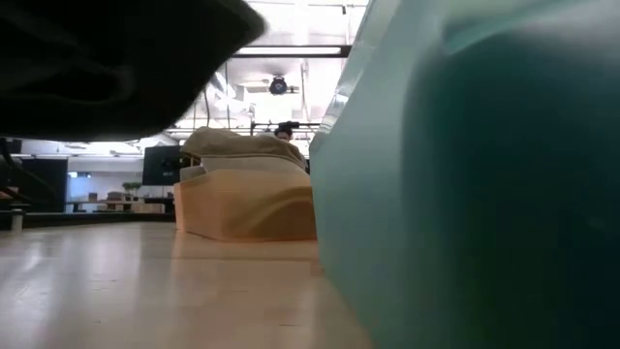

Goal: Pick & Place hat
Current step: Put the blue cap into the green bin

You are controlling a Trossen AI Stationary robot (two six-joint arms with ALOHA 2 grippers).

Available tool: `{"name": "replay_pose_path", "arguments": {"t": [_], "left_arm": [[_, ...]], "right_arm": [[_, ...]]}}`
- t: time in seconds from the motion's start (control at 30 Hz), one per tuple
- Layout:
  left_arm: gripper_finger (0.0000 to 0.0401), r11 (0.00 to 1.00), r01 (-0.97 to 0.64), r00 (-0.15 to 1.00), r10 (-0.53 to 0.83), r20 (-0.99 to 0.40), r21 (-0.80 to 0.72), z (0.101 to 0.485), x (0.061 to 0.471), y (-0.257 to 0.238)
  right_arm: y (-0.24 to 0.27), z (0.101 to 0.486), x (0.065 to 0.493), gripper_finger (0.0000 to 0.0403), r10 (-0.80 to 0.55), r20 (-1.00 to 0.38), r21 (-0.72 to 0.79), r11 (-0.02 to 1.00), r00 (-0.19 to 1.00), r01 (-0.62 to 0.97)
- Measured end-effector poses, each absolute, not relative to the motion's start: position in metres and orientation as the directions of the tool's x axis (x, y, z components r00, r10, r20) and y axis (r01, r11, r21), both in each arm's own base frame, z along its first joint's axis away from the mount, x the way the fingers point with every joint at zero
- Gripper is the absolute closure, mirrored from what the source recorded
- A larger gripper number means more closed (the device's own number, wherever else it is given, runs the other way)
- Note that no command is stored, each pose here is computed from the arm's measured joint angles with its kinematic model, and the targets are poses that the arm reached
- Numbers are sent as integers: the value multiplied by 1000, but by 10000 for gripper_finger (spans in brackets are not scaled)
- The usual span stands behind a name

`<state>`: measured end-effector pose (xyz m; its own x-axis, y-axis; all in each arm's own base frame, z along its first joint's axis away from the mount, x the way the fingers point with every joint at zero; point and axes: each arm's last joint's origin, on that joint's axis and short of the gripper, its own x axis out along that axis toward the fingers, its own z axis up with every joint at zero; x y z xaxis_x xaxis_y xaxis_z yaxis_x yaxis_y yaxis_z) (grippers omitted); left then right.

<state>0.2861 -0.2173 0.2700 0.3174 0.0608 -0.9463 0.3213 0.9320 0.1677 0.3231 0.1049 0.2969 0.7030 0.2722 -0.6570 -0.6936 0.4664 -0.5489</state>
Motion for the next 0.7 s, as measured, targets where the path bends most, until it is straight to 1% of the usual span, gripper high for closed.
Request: {"name": "replay_pose_path", "arguments": {"t": [0.1, 0.2, 0.33, 0.43, 0.57, 0.7], "left_arm": [[392, 902, 376, 331, 81, -940, 210, 271, 298, -203], [395, 892, 388, 356, 85, -930, 231, 271, 315, -184], [394, 872, 396, 444, 92, -891, 287, 275, 338, -162], [393, 810, 453, 507, 108, -855, 371, 278, 350, -151], [395, 714, 546, 531, 109, -840, 438, 279, 357, -142], [393, 693, 564, 525, 119, -843, 449, 276, 359, -135]], "right_arm": [[106, 297, 323, 230, 274, -657, -549, 464, 702, -695], [106, 297, 323, 240, 274, -657, -549, 465, 702, -695], [106, 297, 323, 245, 272, -657, -533, 492, 703, -688], [104, 297, 323, 241, 261, -657, -511, 535, 707, -672], [101, 296, 324, 230, 194, -666, -502, 599, 721, -625], [100, 294, 322, 219, 167, -681, -481, 632, 713, -607]]}}
